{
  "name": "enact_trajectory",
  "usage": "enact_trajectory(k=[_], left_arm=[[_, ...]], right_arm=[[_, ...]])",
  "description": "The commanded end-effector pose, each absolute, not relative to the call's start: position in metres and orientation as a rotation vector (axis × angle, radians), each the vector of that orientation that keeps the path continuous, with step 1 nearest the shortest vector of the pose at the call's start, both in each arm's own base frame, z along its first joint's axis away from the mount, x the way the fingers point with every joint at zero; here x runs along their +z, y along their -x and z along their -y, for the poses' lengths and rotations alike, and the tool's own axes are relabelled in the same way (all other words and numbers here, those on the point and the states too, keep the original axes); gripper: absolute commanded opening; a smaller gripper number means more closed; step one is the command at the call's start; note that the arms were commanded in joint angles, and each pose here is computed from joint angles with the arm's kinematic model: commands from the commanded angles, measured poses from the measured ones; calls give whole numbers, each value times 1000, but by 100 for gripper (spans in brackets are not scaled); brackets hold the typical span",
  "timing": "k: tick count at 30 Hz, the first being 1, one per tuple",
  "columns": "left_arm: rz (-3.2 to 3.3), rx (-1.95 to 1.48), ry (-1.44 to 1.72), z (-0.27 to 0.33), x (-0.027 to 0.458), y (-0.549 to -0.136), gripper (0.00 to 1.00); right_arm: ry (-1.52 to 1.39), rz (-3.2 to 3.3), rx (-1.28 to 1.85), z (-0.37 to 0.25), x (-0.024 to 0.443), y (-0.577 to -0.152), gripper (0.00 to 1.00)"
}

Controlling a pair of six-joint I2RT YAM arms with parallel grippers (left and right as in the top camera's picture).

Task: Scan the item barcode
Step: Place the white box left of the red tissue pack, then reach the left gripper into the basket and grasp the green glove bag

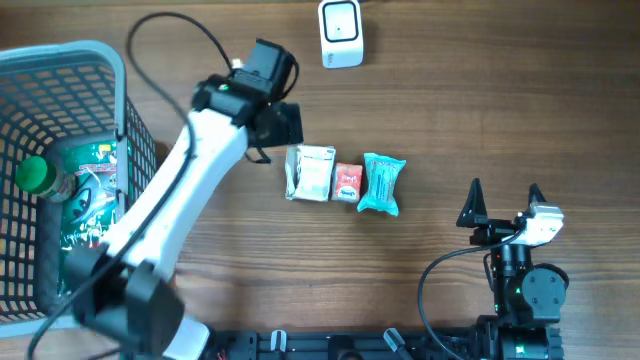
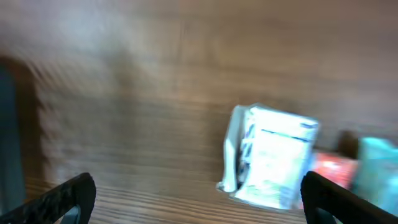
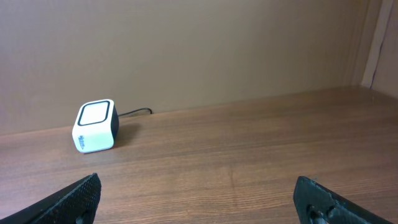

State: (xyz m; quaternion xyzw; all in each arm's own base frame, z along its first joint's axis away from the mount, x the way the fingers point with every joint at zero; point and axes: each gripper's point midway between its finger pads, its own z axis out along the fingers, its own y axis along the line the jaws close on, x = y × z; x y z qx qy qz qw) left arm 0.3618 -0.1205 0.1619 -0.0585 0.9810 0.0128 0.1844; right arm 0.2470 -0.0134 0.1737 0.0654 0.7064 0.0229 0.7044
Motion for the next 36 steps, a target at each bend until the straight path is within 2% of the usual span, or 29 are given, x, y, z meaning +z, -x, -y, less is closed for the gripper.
enact_trajectory(k=[1,4,6,10,12,15,18,23,26,33,36], left_arm=[[-2586,-148,164,128,231,-357,100],[-2420,-182,4,117,293,-332,100],[-2292,-193,48,101,331,-317,100],[-1906,-60,544,-7,412,-274,100],[-1823,10,666,-43,422,-257,100],[-1757,107,1018,-100,402,-233,100],[-1696,151,1452,-146,357,-210,100],[-1786,169,1719,-174,302,-216,100],[-1806,221,1950,-191,248,-219,100],[-1981,274,2056,-207,156,-242,100],[-2316,147,1746,-199,127,-269,100]], right_arm=[[-121,-1563,43,12,176,-247,100],[-122,-1563,43,12,176,-247,100],[-122,-1562,43,12,176,-247,100],[-121,-1563,43,12,176,-247,100],[-122,-1563,43,12,176,-247,100],[-121,-1563,43,12,176,-247,100],[-121,-1563,43,12,176,-247,99],[-122,-1562,43,12,176,-247,99],[-122,-1562,43,12,176,-247,100],[-122,-1562,43,12,176,-247,100],[-122,-1563,43,12,176,-247,100]])
